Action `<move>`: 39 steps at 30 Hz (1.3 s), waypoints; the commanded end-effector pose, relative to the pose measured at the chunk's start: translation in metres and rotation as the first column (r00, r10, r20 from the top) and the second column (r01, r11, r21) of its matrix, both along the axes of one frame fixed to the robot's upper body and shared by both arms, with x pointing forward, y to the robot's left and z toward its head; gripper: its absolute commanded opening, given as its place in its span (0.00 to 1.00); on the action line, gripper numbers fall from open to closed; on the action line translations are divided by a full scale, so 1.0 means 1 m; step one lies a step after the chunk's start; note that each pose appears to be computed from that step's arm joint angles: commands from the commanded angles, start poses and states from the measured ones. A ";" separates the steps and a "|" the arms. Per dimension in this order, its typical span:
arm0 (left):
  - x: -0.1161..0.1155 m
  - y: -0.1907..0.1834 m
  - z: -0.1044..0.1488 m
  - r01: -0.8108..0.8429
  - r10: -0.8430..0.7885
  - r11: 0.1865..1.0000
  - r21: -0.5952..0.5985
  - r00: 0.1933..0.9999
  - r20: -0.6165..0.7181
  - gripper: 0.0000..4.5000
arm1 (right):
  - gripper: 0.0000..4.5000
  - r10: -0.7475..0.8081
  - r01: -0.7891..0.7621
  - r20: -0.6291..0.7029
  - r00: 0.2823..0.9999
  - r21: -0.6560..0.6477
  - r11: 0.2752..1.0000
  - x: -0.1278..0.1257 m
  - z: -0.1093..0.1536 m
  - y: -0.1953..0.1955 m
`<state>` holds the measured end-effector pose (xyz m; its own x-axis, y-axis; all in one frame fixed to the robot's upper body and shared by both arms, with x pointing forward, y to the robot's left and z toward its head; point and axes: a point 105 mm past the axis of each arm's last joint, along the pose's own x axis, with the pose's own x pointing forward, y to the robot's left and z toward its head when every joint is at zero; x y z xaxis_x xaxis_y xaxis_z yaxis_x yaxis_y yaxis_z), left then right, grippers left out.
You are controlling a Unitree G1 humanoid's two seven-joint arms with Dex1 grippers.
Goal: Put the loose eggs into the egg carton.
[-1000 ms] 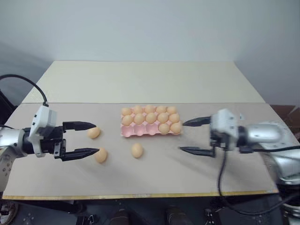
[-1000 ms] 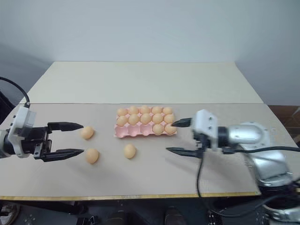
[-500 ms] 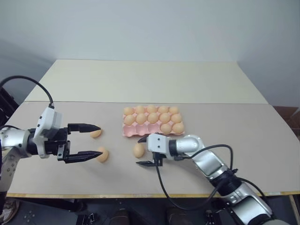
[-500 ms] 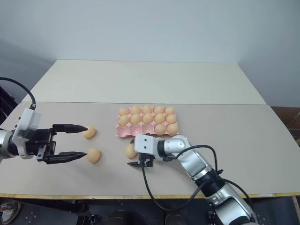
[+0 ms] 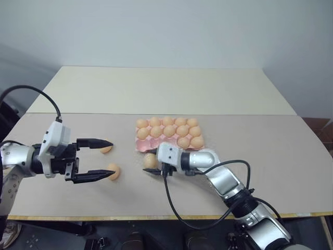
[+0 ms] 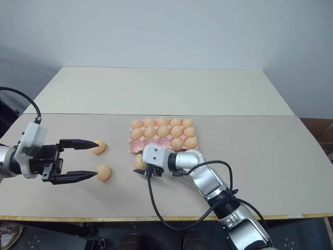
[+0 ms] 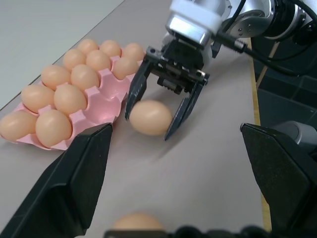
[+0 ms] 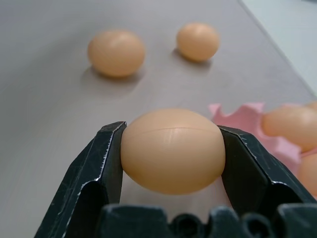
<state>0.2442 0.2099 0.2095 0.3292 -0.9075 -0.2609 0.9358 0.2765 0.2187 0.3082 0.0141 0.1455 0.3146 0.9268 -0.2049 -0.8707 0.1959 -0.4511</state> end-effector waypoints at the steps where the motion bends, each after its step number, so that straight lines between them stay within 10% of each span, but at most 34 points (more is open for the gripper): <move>1: 0.002 -0.001 0.015 -0.006 0.008 1.000 -0.027 0.998 0.066 1.00 | 0.65 -0.099 0.091 0.075 0.992 0.095 0.991 0.012 0.035 -0.013; 9: 0.005 -0.003 0.014 0.001 0.002 0.999 -0.035 0.998 0.070 1.00 | 0.65 -0.304 0.304 0.110 0.946 0.023 0.953 0.053 0.023 -0.043; 13: 0.006 -0.003 0.014 0.000 0.003 1.000 -0.031 0.997 0.077 1.00 | 0.88 -0.316 0.315 0.109 0.942 0.029 0.949 0.055 0.024 -0.043; 24: 0.006 0.008 0.019 -0.041 0.043 0.999 -0.025 0.995 0.094 1.00 | 0.99 -0.184 0.169 0.092 0.979 0.149 0.974 0.006 0.078 -0.087; 39: 0.004 0.041 0.024 -0.130 0.129 0.991 0.011 0.989 0.079 1.00 | 0.99 -0.076 0.076 0.000 0.997 -0.032 0.997 -0.047 0.098 -0.181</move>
<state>0.2511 0.2477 0.2240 0.4560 -0.8573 -0.2388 0.8802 0.3949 0.2631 0.2635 -0.1692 0.2355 0.3882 0.8866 -0.2514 -0.8709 0.2637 -0.4148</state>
